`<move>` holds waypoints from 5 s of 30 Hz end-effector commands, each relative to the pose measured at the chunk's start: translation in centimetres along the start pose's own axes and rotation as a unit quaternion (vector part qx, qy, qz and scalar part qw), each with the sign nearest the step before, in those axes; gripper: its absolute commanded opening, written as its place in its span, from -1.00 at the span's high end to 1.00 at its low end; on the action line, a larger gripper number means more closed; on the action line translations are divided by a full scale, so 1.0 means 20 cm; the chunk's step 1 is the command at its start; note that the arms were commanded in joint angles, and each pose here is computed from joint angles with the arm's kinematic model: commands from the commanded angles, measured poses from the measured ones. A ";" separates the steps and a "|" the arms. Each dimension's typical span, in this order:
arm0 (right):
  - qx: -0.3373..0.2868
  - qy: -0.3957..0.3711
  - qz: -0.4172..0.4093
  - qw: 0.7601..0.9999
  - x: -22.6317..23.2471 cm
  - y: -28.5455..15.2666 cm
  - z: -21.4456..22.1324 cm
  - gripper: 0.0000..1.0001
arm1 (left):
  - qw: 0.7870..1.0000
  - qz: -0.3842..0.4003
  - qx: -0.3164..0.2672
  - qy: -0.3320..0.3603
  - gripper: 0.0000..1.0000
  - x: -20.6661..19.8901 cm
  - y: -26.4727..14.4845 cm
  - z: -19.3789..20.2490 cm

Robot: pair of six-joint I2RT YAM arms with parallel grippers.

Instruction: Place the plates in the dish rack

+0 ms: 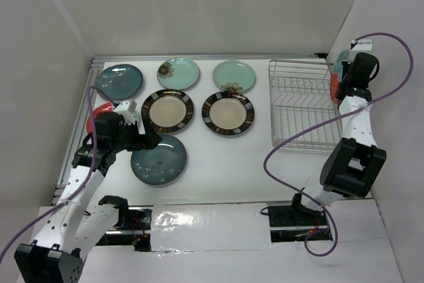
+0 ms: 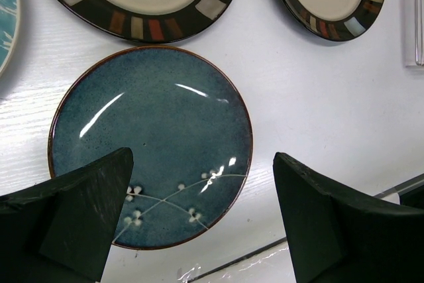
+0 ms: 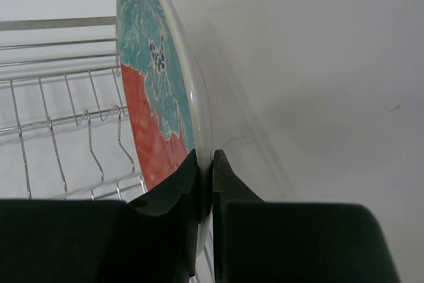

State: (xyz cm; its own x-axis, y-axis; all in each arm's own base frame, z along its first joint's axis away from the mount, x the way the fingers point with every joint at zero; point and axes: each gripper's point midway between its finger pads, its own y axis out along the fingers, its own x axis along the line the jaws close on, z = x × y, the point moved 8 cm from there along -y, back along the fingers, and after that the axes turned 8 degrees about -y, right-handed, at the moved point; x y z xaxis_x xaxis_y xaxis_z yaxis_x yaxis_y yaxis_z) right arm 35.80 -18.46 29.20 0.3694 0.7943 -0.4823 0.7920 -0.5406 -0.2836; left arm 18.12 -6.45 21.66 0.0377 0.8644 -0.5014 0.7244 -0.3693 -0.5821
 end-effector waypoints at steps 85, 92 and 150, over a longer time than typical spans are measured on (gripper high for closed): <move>0.292 0.198 -0.706 0.614 2.45 -1.73 0.66 -0.16 | 0.999 -0.003 -0.035 0.011 -0.99 -0.01 -0.03 -0.04; 0.302 0.176 -0.700 0.623 2.44 -1.74 0.78 0.93 | 0.999 -0.001 -0.039 0.012 -0.99 -0.02 -0.04 -0.04; -0.185 0.068 0.066 0.978 -0.11 -0.32 -0.44 1.00 | 0.999 0.016 -0.042 0.020 -0.99 -0.03 -0.06 -0.04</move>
State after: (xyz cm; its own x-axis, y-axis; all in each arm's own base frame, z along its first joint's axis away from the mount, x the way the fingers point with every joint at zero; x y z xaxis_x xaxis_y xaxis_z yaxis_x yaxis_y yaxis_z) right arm 33.67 -13.44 32.28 0.3700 0.8299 -0.4175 0.8436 -0.4884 -0.2231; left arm 17.61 -6.06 22.42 0.0444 0.8739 -0.4841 0.7626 -0.3427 -0.5487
